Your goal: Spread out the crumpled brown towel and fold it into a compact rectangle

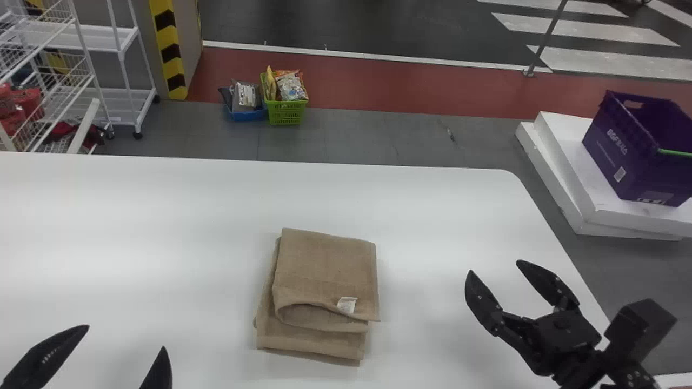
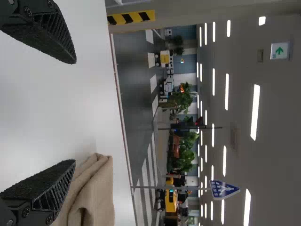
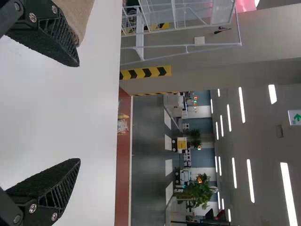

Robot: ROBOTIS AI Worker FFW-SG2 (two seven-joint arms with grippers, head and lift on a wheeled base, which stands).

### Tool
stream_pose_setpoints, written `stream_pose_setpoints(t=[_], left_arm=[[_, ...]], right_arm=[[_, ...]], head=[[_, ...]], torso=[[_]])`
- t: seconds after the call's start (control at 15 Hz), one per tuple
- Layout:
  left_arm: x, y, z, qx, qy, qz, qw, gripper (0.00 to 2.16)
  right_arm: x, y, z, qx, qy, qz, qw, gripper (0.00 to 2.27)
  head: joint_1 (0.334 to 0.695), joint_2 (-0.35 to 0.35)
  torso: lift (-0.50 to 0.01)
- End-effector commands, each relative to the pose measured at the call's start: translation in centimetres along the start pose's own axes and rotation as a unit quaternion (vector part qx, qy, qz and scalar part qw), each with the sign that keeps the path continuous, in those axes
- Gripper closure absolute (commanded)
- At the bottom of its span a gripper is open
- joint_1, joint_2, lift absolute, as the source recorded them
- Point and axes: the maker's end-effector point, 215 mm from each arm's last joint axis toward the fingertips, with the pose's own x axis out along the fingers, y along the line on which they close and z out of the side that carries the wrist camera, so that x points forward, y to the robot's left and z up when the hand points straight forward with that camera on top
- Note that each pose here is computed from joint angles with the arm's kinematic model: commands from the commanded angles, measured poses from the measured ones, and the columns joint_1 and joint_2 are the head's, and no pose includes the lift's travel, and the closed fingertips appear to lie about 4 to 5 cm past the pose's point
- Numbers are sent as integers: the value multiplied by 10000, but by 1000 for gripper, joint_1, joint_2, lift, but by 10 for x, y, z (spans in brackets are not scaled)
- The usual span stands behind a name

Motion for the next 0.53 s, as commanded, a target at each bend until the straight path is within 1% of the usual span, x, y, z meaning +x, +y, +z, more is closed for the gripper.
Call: stream_pose_setpoints(t=[0.0,0.47], left_arm=[[0,4,-1,-24,4,40,10000,53],[-3,16,1,-46,-56,155,9999,53]], right_arm=[[1,3,-2,16,-28,10,10000,97],[3,8,-1,9,-60,66,10000,97]], head=[[695,-156],[695,-124]], torso=[[-127],[-127]])
